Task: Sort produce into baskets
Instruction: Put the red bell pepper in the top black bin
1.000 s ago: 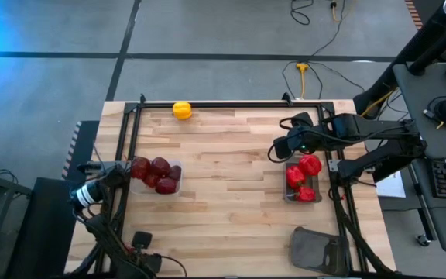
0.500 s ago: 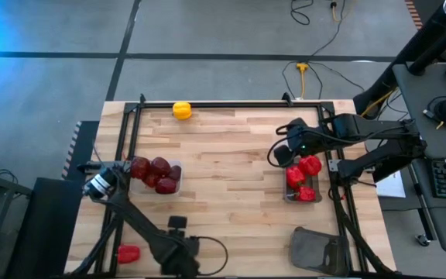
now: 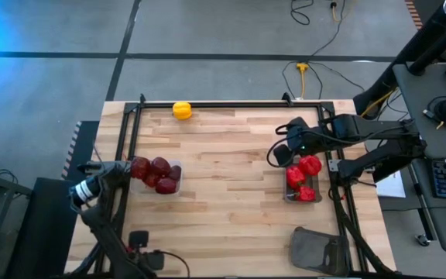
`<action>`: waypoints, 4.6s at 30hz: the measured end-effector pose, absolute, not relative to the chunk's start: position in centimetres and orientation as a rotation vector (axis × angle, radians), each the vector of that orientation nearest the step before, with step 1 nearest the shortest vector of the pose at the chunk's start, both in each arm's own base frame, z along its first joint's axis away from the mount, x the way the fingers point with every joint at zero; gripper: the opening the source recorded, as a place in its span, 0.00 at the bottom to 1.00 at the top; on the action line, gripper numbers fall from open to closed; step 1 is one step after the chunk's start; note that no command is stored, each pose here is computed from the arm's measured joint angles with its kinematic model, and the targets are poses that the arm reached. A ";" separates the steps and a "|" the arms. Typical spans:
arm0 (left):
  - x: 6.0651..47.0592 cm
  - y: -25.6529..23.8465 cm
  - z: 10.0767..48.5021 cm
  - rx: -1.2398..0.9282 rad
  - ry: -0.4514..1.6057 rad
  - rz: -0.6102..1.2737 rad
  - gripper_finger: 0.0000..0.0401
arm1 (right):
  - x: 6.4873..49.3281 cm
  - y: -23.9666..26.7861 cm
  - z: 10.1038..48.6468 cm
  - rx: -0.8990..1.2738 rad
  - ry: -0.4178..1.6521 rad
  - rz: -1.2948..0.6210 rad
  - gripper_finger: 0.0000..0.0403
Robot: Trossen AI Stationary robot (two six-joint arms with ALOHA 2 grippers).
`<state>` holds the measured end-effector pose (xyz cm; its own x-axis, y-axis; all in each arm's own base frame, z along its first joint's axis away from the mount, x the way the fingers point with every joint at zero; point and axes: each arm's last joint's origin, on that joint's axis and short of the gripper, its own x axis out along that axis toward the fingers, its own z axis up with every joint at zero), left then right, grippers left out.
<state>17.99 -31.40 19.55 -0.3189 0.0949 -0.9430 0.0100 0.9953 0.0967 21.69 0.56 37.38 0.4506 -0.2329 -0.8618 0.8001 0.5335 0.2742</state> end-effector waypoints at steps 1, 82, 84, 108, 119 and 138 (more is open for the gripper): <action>17.8 -31.5 19.6 0.067 1.893 0.103 0.81 | 21.7 0.5 37.4 0.752 0.868 -0.724 0.99; 32.4 -15.6 30.1 0.059 0.824 0.250 0.86 | 29.8 20.6 24.8 0.258 1.251 -0.152 0.99; 29.8 -16.3 31.5 0.033 0.789 0.281 0.85 | 30.2 20.2 24.4 0.248 1.255 -0.152 0.99; 21.0 -21.3 28.5 -0.285 0.666 0.328 0.82 | 37.1 13.8 16.5 0.377 1.381 -0.310 0.95; 21.4 -21.4 29.7 -0.286 0.518 0.386 0.82 | 35.0 13.0 19.9 0.361 1.442 -0.368 0.62; 23.2 -23.1 27.5 -0.317 0.516 0.378 0.82 | 22.8 8.0 26.5 0.479 1.286 -1.011 0.63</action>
